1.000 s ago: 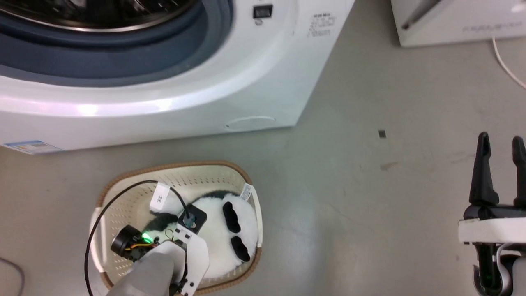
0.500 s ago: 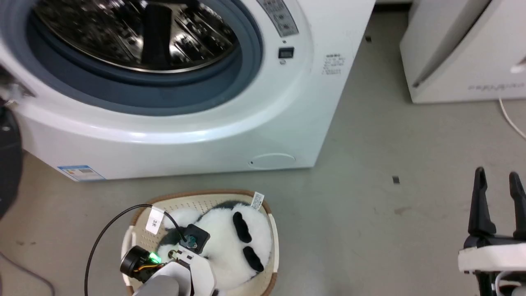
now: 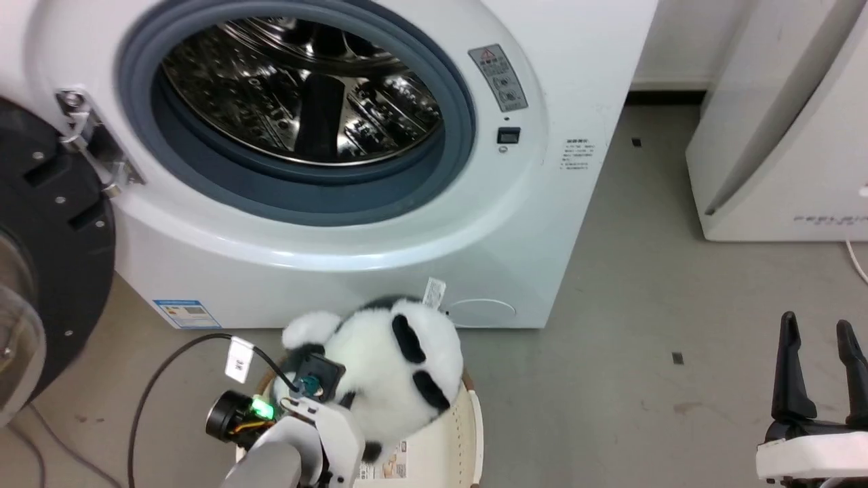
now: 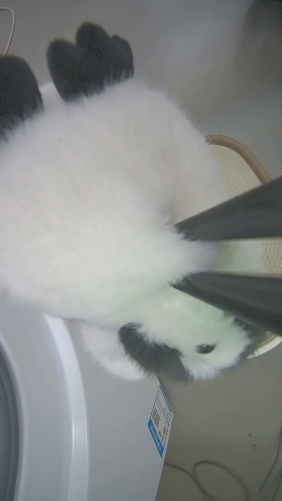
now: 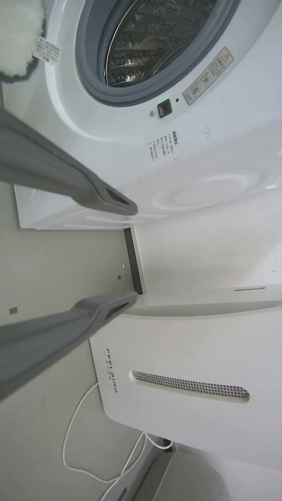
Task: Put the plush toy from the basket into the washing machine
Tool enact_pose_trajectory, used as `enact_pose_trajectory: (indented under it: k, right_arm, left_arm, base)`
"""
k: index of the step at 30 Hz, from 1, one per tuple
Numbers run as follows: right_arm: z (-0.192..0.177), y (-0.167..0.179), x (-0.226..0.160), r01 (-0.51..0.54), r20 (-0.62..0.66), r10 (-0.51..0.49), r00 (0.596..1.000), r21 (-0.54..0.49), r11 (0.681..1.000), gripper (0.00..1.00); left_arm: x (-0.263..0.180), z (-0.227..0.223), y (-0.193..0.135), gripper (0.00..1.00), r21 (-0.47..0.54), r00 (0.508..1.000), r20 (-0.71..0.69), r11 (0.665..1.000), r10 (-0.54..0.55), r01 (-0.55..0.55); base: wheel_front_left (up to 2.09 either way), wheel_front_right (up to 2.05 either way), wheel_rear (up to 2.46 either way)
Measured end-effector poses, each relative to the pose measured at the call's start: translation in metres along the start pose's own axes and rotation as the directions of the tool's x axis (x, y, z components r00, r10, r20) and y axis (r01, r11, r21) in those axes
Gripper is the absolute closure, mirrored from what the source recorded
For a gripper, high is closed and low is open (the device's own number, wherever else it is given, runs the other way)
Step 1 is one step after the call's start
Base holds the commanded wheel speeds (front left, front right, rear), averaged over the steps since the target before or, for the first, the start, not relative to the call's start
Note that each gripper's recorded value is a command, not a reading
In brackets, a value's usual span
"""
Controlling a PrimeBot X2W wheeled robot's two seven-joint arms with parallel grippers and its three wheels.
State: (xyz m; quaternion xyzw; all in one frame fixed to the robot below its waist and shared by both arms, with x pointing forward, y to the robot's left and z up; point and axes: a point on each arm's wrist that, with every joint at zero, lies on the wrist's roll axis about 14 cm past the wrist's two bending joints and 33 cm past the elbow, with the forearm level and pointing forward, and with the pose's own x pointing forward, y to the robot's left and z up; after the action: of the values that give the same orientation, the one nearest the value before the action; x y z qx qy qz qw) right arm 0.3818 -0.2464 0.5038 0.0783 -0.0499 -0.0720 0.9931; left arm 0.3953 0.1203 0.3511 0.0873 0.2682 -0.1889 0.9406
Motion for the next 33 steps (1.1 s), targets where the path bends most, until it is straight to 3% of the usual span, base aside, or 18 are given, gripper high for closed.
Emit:
enact_pose_trajectory:
  k: [10, 20, 33]
  right_arm:
    - [0.001, 0.006, -0.006, -0.019, 0.000, 0.019, 1.000, 0.004, 1.000, 0.00]
    - [-0.002, 0.003, -0.008, -0.010, -0.010, 0.010, 1.000, 0.001, 1.000, 0.00]
    - [-0.014, -0.004, 0.010, 0.016, -0.032, -0.016, 0.999, -0.009, 1.000, 0.00]
  left_arm:
    - [-0.019, 0.058, 0.033, 1.00, -0.058, 0.962, 0.233, 0.989, 0.143, -0.133]
    - [-0.030, 0.115, 0.053, 1.00, -0.079, 0.885, 0.412, 0.976, 0.216, -0.201]
    - [-0.009, 0.161, 0.094, 1.00, -0.126, 0.812, 0.499, 0.953, 0.301, -0.276]
  base:
    - [0.00, 0.00, 0.00]
    - [0.00, 0.00, 0.00]
    - [0.00, 0.00, 0.00]
